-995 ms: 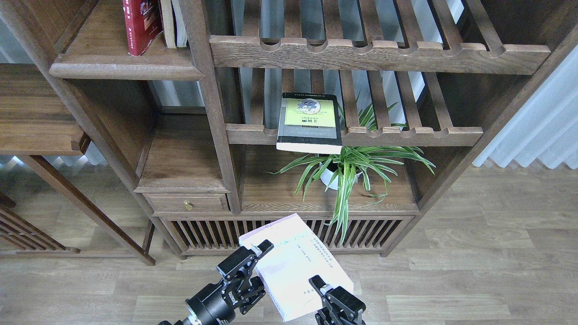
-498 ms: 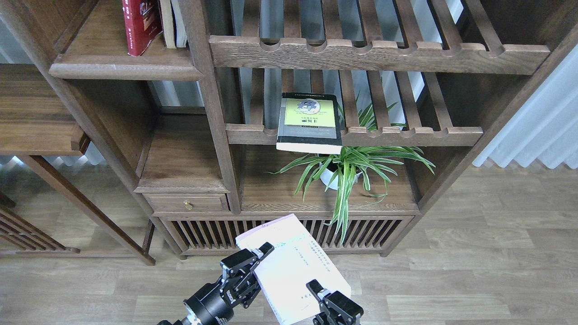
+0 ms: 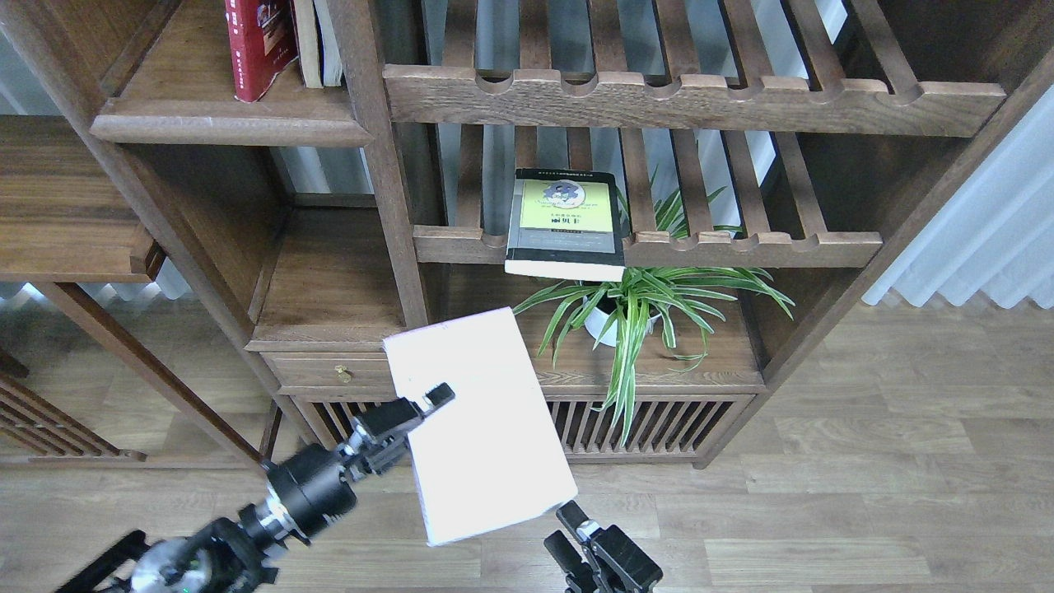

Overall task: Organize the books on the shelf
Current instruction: 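Lift the white book with the left gripper and place it on the upper shelf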

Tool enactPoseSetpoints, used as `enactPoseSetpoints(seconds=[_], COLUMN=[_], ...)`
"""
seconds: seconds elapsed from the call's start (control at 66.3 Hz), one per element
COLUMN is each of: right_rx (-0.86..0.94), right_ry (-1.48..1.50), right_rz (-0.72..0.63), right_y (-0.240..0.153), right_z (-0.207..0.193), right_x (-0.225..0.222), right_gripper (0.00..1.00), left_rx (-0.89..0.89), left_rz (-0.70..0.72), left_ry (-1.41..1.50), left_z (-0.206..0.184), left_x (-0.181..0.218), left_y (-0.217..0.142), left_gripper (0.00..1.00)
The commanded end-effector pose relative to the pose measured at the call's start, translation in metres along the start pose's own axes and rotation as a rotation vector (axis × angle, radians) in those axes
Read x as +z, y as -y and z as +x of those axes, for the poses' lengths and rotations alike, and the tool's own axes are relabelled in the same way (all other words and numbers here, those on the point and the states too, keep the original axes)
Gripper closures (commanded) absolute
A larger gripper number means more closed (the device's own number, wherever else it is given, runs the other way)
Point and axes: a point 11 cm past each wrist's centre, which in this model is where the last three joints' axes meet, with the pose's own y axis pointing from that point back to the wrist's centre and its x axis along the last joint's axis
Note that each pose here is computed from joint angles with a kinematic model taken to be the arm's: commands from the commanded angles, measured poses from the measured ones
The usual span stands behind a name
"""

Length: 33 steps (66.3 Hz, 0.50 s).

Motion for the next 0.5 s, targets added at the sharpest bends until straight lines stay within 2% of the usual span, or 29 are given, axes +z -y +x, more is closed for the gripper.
enactPoseSetpoints(seconds=[0.0, 0.09, 0.226, 0.241, 0.302, 0.407, 0.483], right_rx=[0.004, 0.015, 0.016, 0.011, 0.012, 0.015, 0.019], right_ry=[0.002, -0.002, -0.022, -0.03, -0.031, -0.031, -0.031], right_rz=[0.001, 0.001, -0.004, -0.007, -0.006, -0.004, -0.005], right_y=[-0.001, -0.001, 0.005, 0.008, 0.008, 0.008, 0.007], right_z=[0.001, 0.005, 0.007, 0.006, 0.006, 0.007, 0.008], right_x=[0.001, -0.001, -0.007, -0.009, -0.01, -0.011, -0.01], right_gripper=[0.01, 0.01, 0.01, 0.01, 0.01, 0.01, 0.01], left_rx=[0.048, 0.026, 0.002, 0.033, 0.089, 0.119, 0.126], left_rz=[-0.108, -0.188, -0.227, -0.24, -0.254, -0.303, -0.321], left_ry=[0.19, 0.305, 0.462, 0.566, 0.671, 0.767, 0.832], left_z=[-0.016, -0.045, -0.088, -0.11, -0.13, -0.156, -0.171], left_x=[0.081, 0.132, 0.181, 0.208, 0.233, 0.257, 0.268], left_y=[-0.031, -0.039, -0.043, -0.058, -0.08, -0.1, -0.1], left_gripper=[1.0, 1.0, 1.0, 1.0, 1.0, 1.0, 1.0])
